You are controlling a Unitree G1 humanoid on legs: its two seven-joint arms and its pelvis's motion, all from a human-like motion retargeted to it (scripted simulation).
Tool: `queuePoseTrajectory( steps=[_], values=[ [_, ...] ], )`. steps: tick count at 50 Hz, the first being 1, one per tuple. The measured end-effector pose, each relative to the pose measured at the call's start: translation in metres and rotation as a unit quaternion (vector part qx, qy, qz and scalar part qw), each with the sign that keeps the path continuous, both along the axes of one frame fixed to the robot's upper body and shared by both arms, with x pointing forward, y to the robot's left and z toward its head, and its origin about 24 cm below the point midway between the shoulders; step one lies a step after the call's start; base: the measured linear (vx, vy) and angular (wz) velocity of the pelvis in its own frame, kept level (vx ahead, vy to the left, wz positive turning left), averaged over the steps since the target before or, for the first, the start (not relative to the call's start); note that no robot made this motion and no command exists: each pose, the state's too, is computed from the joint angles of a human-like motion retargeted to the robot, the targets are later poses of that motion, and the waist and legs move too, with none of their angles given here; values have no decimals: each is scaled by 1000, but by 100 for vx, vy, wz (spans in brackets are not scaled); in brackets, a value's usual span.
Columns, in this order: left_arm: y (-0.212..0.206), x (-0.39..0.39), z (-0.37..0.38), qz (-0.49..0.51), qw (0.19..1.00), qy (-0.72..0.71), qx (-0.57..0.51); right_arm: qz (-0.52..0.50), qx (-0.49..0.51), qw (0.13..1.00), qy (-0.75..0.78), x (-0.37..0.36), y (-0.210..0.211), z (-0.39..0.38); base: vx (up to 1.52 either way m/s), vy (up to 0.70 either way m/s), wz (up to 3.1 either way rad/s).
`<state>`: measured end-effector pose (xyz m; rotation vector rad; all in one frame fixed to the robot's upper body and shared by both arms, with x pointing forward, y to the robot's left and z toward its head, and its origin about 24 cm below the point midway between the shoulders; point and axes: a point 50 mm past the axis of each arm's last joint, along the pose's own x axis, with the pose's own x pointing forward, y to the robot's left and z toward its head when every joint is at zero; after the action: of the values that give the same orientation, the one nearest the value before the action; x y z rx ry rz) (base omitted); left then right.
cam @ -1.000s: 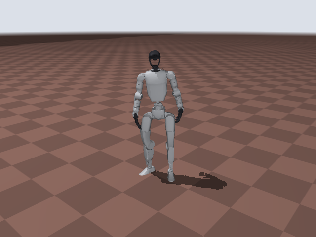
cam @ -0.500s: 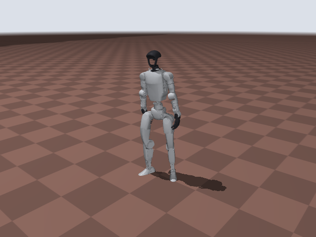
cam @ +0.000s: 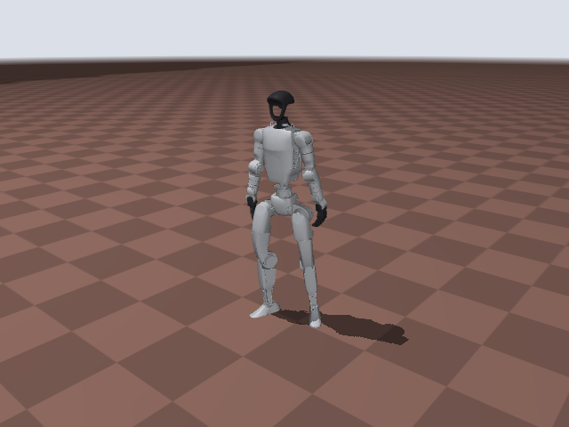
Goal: In place motions
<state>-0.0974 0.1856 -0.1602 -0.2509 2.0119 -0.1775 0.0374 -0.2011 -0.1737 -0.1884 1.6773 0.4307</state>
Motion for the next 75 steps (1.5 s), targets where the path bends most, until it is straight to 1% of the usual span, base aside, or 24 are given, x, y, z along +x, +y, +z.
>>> queuePoseTrajectory(
  steps=[4, 10, 15, 22, 30, 37, 57, 68, 75],
  values=[
    [-4, -9, 2, 2, 1000, 13, -7, 45, 6, 999, -13, 11, 6, 0, -9, -3, -57],
    [-3, -4, 0, -47, 999, 7, -18, 73, 3, 997, -8, 10, 9, -1, -9, -1, -35],
    [-2, 15, -5, -69, 997, -25, -25, 62, -5, 998, 19, -4, 5, 0, -6, 0, -26],
    [-5, 40, -10, -64, 995, -66, -36, 33, -27, 997, 63, -30, -5, 2, -4, 0, -16],
    [-6, 45, -12, -73, 994, -76, -40, -9, -34, 994, 99, -52, -8, 4, 0, 0, 0],
    [-9, 35, -10, -67, 995, -57, -43, -24, -32, 992, 116, -58, -9, 6, 2, 0, 12],
    [-13, 33, -10, -56, 996, -52, -41, 25, -21, 997, 71, -41, -7, 1, 13, 19, 44],
    [-12, 38, -11, -48, 996, -64, -26, 29, -8, 998, 57, -41, -6, 0, -1, 15, 54],
    [-15, 32, -10, -6, 998, -55, -9, 29, -12, 998, 52, -40, -8, 0, -1, 2, 21]
  ],
)
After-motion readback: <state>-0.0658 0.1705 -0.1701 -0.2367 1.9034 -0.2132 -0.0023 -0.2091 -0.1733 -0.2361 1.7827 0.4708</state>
